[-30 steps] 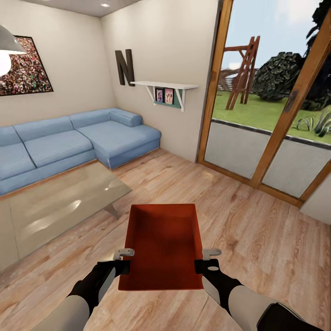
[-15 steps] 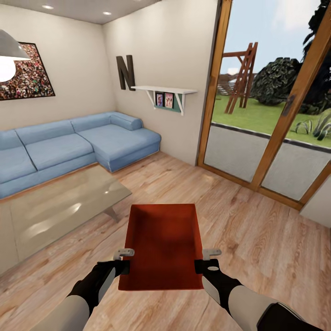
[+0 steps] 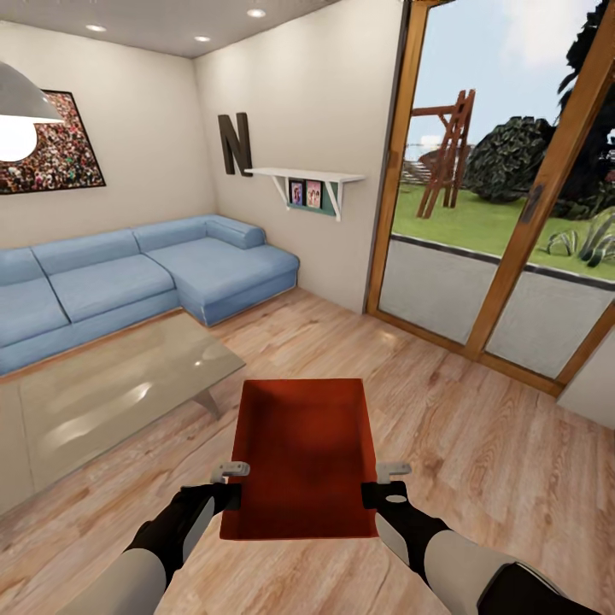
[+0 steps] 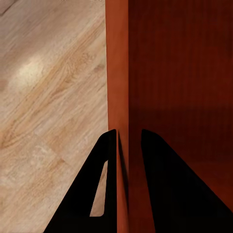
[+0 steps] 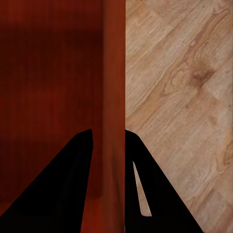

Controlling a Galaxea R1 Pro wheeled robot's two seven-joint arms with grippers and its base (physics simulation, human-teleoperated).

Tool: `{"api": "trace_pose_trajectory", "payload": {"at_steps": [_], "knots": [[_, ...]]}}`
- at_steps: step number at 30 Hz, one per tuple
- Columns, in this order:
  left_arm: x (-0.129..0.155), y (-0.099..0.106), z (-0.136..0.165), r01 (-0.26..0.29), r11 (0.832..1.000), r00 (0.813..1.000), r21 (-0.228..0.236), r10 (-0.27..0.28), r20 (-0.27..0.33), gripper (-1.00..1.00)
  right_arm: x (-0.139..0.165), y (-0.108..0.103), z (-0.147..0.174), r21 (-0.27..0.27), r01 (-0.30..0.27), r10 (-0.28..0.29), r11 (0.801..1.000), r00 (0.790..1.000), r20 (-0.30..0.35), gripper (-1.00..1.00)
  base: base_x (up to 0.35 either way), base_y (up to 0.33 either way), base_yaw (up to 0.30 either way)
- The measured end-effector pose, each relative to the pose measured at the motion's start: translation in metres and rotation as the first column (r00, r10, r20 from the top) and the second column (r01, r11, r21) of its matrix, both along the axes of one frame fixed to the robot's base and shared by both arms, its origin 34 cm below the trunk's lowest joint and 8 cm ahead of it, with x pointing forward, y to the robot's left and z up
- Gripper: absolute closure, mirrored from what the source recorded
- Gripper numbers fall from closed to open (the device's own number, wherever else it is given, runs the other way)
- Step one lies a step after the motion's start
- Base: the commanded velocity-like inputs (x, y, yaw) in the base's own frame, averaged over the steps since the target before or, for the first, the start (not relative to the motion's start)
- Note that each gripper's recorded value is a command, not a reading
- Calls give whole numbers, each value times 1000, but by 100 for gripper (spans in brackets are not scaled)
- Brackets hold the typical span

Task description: Move the two storage containers from the living room to the garage. In the garage, place one container on the floor and stack the other container on top of it (either order is fine).

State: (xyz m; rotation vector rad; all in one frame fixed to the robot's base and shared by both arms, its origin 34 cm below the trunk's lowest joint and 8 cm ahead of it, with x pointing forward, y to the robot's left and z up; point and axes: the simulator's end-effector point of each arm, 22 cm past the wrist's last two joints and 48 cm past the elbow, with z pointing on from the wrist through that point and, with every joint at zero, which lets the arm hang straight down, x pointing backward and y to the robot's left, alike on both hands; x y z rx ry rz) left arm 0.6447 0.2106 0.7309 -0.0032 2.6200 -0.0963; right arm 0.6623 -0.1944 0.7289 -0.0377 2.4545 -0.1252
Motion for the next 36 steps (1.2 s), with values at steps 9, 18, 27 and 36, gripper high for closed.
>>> {"api": "trace_pose_trajectory", "payload": {"at_steps": [9,18,27,36], "knots": [[3,0,7,0,1000,1000,0,0,14,100,3,0,8,0,0,0,1000,1000,14,100,0,0,0],[7,0,15,0,1000,1000,0,0,28,100,7,0,15,0,0,0,1000,1000,28,100,0,0,0],[10,0,22,0,1000,999,0,0,42,100,10,0,23,0,0,0,1000,999,42,100,0,0,0],[13,0,29,0,1000,998,0,0,56,100,13,0,30,0,0,0,1000,998,56,100,0,0,0]]}}
